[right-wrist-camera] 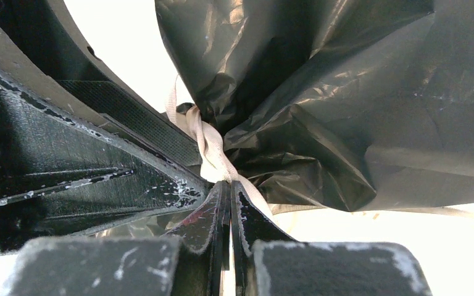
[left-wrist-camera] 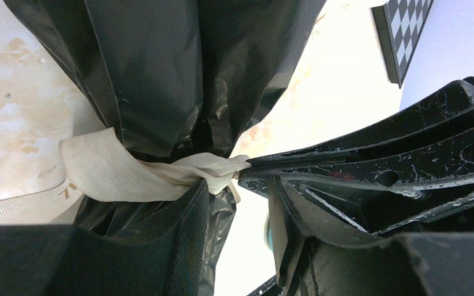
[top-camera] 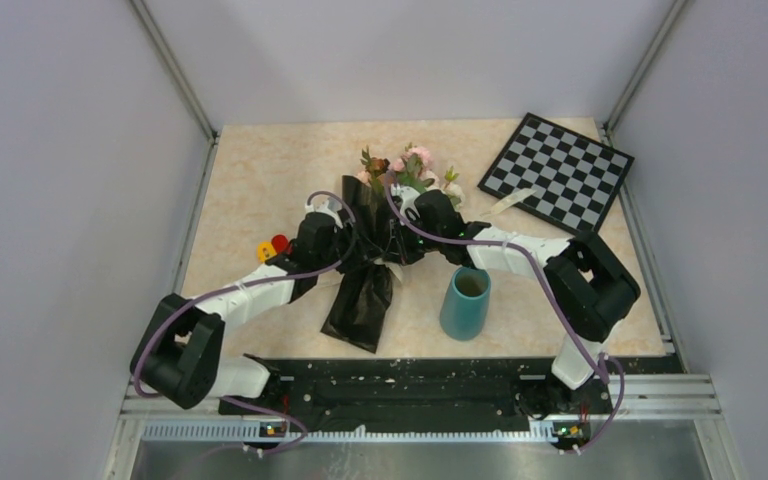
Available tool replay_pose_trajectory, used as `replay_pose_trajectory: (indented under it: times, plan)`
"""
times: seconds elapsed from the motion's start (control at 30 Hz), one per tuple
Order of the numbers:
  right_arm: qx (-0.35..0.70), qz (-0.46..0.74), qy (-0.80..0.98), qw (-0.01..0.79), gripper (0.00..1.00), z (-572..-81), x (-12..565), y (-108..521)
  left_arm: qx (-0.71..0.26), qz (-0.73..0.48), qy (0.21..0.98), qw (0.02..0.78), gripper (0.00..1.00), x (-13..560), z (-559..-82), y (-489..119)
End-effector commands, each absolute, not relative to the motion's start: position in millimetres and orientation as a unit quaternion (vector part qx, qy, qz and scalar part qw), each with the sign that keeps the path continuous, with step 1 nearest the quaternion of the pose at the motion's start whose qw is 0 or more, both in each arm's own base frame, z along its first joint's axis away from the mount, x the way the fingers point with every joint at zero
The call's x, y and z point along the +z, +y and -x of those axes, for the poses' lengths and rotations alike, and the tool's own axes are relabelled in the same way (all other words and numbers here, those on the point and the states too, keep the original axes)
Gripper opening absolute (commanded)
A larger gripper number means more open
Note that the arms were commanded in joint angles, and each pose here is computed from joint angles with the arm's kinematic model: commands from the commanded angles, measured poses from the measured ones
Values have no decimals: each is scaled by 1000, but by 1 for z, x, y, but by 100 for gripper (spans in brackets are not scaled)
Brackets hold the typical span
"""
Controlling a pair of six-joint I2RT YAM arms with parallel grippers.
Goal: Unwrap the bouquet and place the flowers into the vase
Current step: Untie the ribbon from the wrapping paper.
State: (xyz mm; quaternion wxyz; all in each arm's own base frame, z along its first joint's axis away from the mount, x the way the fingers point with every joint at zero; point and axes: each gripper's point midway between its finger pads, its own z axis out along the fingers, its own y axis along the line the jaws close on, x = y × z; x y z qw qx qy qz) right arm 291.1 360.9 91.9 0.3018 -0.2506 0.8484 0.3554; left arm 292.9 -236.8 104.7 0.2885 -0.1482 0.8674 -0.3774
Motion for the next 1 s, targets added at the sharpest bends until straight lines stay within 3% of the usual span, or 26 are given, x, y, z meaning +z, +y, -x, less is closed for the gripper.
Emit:
replay_pose_trajectory:
  times: [0.0,0.8,0.97]
  plan:
    - [376,250,821,348,0,-301,127,366,-370,158,857,323,45,116,-296,-228]
    - [375,251,822,348,0,-302,127,367,-354,157,870,304,46,97,-288,-228]
    - [382,256,818,347,0,-301,129,369,-352,156,873,299,42,90,-291,-230]
